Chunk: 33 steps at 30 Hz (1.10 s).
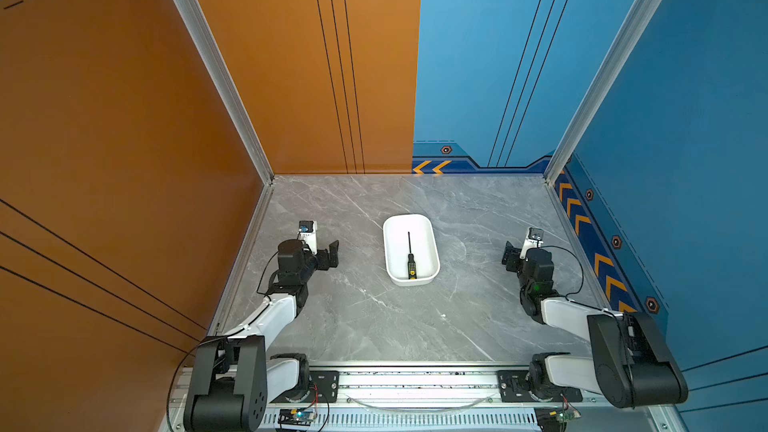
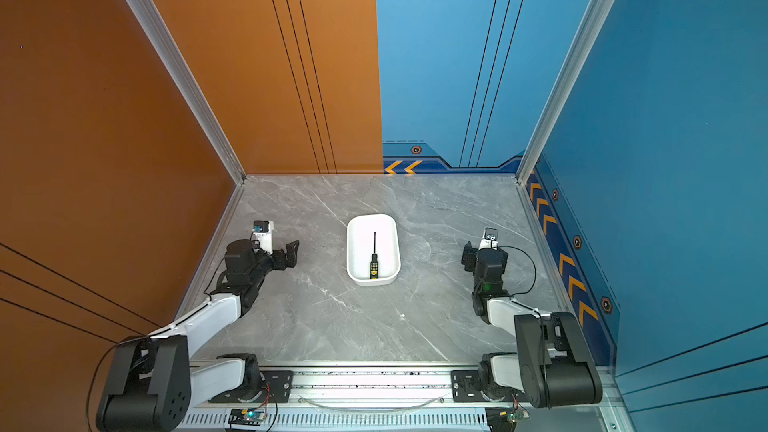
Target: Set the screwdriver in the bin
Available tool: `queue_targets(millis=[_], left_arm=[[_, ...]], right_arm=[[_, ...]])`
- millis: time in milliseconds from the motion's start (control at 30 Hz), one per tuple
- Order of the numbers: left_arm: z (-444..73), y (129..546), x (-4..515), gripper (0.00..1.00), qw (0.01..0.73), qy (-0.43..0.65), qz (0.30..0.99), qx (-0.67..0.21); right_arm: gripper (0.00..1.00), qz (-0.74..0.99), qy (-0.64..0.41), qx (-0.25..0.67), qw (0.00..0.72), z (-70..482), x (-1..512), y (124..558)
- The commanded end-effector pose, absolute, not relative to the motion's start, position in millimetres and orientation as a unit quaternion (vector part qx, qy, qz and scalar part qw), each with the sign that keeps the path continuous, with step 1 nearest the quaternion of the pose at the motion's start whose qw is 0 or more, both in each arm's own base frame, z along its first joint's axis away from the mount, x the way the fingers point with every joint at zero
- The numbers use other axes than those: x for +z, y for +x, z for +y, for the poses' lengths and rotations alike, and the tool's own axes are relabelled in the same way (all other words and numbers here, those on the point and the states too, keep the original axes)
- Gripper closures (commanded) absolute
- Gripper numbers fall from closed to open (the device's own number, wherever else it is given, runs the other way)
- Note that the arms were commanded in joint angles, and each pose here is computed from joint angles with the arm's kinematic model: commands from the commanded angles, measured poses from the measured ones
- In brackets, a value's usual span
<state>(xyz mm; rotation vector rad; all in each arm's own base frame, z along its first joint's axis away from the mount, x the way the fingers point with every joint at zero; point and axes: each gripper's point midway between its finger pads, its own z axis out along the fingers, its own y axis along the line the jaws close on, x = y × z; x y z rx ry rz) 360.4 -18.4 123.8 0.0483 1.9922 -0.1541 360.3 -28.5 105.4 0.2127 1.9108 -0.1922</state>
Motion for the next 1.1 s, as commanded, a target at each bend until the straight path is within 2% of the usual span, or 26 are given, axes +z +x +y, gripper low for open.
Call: queue_targets(millis=[0, 200, 467, 667, 800, 1067], left_arm=[[-4, 363, 125, 0.02, 0.568, 0.022, 0.823, -0.023], [5, 363, 120, 0.02, 0.584, 0.006, 0.811, -0.012], [11, 375, 119, 0.02, 0.611, -0.016, 0.791, -0.022], [9, 387, 102, 0.02, 0.604, -0.010, 0.796, -0.024], [8, 389, 96, 0.02, 0.598, -0.010, 0.801, -0.023], [6, 397, 90, 0.02, 0.578, -0.003, 0.816, -0.007]], right_arm=[[0.18, 0.787, 0.084, -0.072, 0.607, -25, 121, 376], [0.18, 0.792, 0.074, -0.067, 0.602, -21, 99, 383], [0.18, 0.801, 0.068, -0.065, 0.591, -19, 96, 388], [0.16, 0.805, 0.066, -0.064, 0.586, -18, 95, 389], [0.08, 0.806, 0.064, -0.063, 0.584, -17, 95, 390], [0.03, 0.811, 0.060, -0.057, 0.579, -16, 94, 392]])
